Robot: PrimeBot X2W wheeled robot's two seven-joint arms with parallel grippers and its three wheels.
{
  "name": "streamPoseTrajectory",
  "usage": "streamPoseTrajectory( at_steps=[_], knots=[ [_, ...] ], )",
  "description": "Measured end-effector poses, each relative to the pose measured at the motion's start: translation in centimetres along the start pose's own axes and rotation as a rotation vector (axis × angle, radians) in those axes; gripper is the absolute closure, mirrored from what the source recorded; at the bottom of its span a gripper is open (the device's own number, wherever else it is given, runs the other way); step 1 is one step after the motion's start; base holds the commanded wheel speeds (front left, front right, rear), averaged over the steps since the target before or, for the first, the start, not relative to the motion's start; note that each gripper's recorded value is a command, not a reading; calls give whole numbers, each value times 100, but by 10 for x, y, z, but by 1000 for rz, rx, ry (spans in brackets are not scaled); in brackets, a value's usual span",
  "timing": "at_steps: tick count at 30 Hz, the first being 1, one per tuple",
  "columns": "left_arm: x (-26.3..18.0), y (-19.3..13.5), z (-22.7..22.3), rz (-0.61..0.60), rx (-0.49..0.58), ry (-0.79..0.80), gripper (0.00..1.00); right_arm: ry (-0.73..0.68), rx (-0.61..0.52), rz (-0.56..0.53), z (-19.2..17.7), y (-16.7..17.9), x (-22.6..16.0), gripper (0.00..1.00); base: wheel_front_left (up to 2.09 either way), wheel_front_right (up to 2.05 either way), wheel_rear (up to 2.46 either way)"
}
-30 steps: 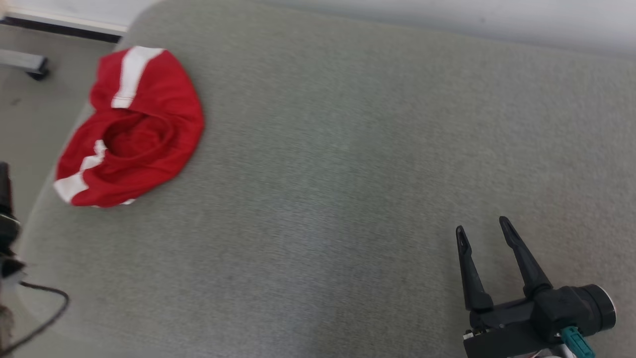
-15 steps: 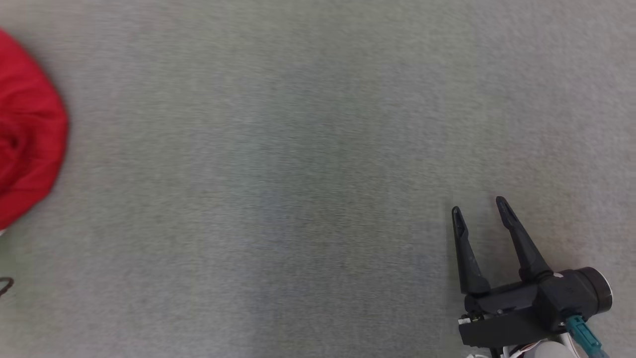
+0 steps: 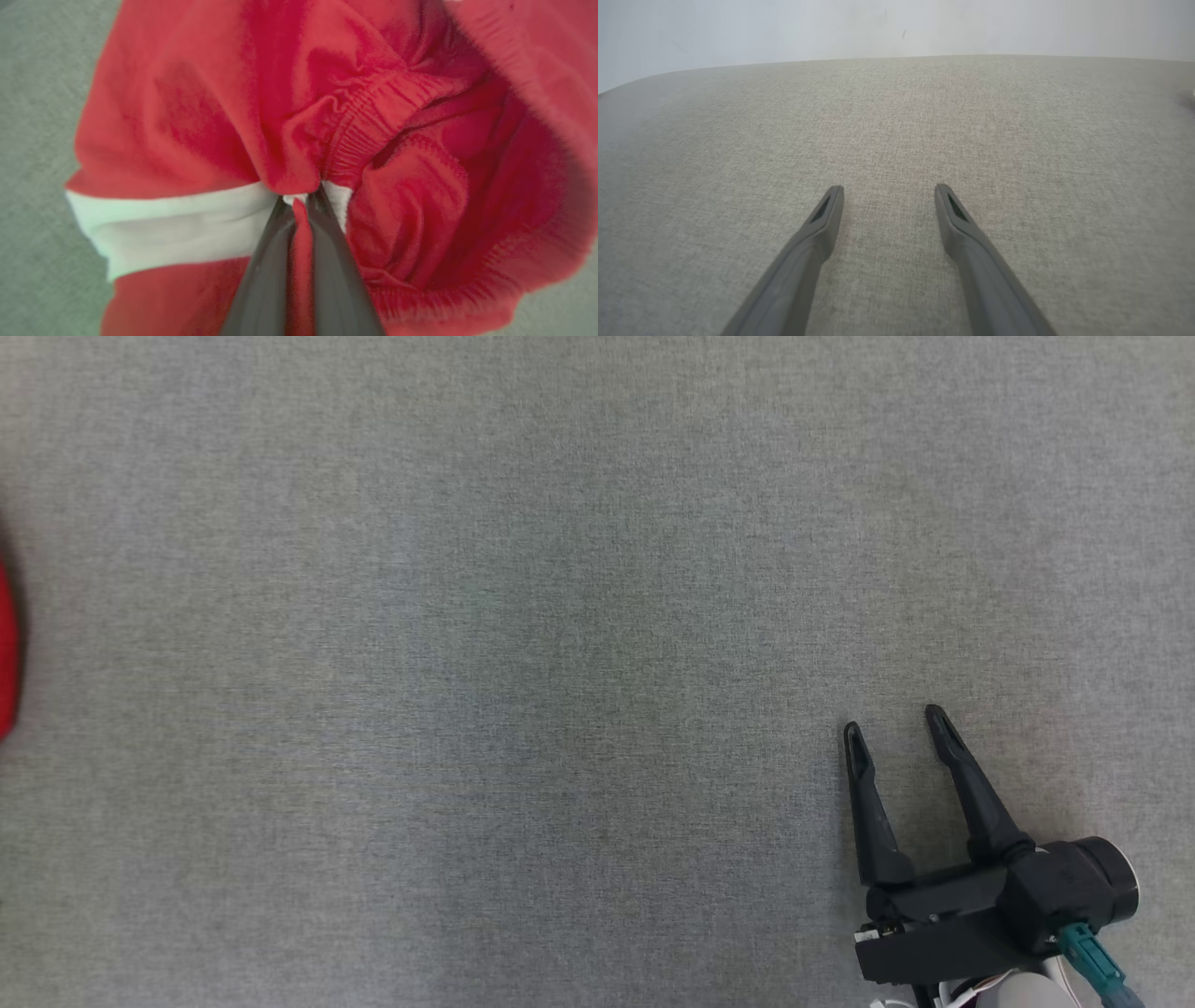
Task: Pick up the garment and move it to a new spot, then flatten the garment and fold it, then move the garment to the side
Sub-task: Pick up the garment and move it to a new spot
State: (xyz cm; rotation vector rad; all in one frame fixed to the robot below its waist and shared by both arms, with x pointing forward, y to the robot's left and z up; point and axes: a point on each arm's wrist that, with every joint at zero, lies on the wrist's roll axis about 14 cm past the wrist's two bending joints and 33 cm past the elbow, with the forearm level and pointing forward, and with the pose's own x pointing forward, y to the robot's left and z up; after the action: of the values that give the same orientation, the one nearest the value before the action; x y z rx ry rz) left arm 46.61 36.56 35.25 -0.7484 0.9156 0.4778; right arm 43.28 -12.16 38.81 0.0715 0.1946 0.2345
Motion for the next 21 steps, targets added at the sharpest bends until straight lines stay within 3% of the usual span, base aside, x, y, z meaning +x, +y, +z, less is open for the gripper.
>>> streamPoseTrajectory(
  at_steps=[4,10,16,21],
  knots=[
    [-19,-12,4,-66,27,-45,100,-25,15,22,9,8,2,0,0,0,0],
    [-64,-47,43,-233,48,-275,100,-62,38,43,25,19,-3,0,0,0,0],
    [-128,-104,74,-439,132,-473,100,-108,53,38,45,21,-19,0,0,0,0],
    [-184,-152,73,-606,212,-562,100,-152,56,26,62,22,-40,0,0,0,0]
  ],
)
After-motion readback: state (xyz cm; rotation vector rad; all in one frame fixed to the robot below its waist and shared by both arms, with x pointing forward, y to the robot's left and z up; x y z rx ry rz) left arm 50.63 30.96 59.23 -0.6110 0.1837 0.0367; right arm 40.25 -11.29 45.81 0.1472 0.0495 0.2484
